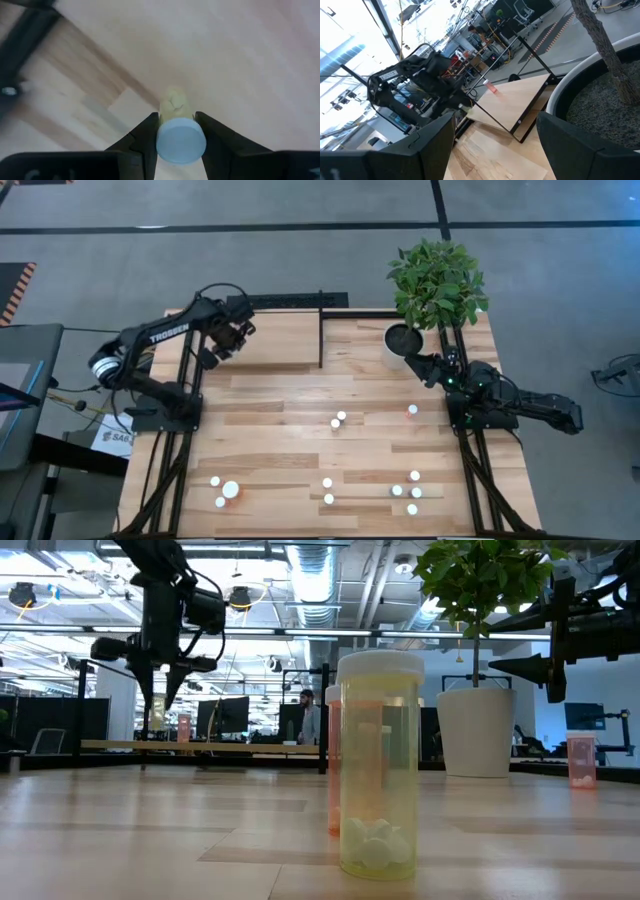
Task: Pick and place medicine bottles onto shelf by color
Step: Put the yellow pill bottle on the shelf
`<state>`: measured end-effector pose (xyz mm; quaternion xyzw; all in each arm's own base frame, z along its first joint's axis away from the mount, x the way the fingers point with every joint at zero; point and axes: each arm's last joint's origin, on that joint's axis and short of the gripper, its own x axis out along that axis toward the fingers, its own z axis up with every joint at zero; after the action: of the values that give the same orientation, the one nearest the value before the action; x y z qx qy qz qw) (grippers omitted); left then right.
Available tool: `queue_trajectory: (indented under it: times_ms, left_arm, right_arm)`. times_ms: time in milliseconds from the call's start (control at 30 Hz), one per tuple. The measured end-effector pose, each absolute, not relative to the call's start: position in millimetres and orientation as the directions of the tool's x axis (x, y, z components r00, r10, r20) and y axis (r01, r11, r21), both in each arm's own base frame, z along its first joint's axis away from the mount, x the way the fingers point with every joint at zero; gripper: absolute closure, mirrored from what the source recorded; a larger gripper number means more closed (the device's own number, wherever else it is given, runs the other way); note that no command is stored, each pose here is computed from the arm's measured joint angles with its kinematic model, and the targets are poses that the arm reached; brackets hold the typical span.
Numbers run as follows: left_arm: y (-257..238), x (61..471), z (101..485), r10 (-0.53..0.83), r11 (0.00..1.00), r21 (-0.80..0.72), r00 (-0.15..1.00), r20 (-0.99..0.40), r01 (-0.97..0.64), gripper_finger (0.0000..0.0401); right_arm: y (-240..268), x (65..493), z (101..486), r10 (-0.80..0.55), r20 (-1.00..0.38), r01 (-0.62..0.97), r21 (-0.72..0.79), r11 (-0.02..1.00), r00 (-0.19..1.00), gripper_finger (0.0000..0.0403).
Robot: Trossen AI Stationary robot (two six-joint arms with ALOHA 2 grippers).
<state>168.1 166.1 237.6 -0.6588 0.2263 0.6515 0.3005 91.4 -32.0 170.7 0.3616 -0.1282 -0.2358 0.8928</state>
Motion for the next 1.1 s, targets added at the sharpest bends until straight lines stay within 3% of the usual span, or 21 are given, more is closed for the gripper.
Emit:
queue_trajectory:
  times_ms: [567, 1100]
  left_arm:
    - [226, 151, 228, 0.093, -0.833, -0.094, 0.029, -0.995, -0.546, 0.0294]
    - [247, 135, 222, 0.076, -0.889, -0.081, 0.029, -0.997, -0.452, 0.0294]
  right_arm:
    - [-32, 91, 171, -0.514, 0.059, 0.328, 0.706, 0.627, 0.856, 0.01]
    - [-32, 91, 171, -0.514, 0.059, 0.328, 0.706, 0.627, 0.856, 0.01]
